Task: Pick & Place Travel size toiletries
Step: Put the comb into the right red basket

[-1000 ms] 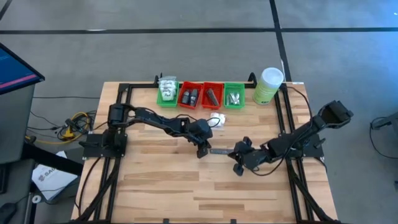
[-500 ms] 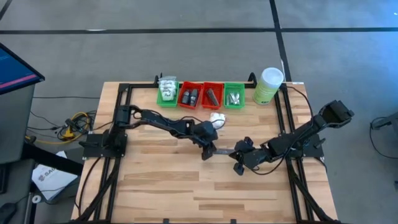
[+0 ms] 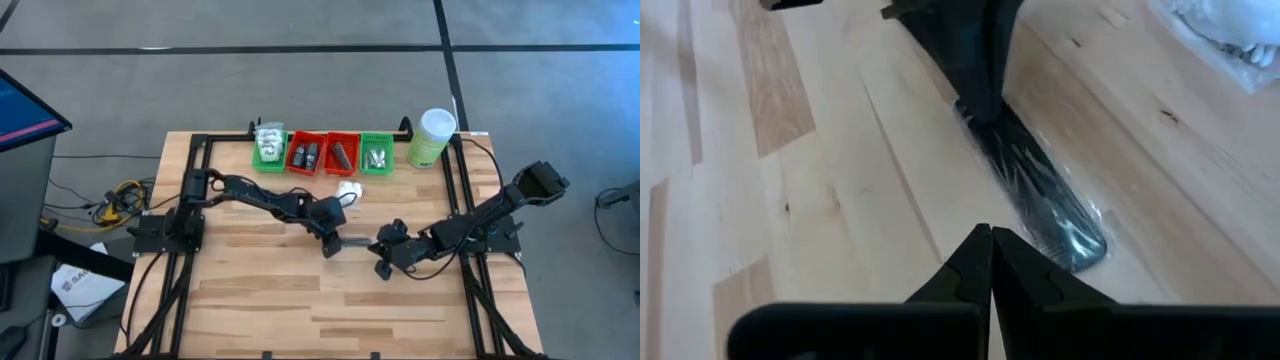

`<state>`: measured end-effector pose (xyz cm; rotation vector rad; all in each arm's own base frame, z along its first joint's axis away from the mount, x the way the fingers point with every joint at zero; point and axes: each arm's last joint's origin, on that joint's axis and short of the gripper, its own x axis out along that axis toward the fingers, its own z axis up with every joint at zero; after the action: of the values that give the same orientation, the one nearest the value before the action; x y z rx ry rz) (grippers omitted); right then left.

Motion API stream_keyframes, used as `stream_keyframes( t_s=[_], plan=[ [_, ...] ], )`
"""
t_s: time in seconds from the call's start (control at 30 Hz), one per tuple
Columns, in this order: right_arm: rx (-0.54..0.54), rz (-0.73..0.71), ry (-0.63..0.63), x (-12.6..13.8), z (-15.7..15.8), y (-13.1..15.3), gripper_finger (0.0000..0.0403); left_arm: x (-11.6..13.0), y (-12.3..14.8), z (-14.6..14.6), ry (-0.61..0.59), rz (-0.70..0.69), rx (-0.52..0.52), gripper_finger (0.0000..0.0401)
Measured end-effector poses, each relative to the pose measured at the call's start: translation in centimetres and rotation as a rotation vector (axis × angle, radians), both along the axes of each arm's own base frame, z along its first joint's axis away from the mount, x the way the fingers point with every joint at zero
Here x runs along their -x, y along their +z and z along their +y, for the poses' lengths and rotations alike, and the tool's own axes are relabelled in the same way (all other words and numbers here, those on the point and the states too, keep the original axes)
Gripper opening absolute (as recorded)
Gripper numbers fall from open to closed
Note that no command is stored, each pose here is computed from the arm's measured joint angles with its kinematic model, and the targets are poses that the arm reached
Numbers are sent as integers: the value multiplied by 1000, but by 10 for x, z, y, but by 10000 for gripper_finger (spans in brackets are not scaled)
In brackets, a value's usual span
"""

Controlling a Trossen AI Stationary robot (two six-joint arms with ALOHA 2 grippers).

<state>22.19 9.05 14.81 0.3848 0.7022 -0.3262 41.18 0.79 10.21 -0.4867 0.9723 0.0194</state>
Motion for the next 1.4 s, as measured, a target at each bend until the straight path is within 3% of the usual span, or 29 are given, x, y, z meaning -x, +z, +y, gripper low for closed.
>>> stream_keyframes(
  t_s=[0.23,0.37,0.53,0.67,0.8,1.1,1.27,1.4],
  plan=[
    [0,-2,-26,-2,-6,0,0,27,24,-29,82,0,-89,1],
    [-43,5,13,-7,-11,1,0,39,46,-32,104,-98,-123,1],
    [-110,-27,180,-18,-21,6,0,51,39,-30,109,-96,-123,1],
    [-39,-58,217,-24,-31,9,3,57,21,-29,100,-43,-121,1],
    [0,-41,204,-27,-43,6,41,57,18,-28,100,-57,-124,1],
    [-9,-32,214,-29,-47,3,179,56,22,-26,111,-94,-125,1],
    [79,-31,331,-28,-39,4,209,55,23,-25,112,-103,-126,1],
    [90,-27,343,-28,-39,3,212,55,23,-19,112,-104,-139,1]
  ],
)
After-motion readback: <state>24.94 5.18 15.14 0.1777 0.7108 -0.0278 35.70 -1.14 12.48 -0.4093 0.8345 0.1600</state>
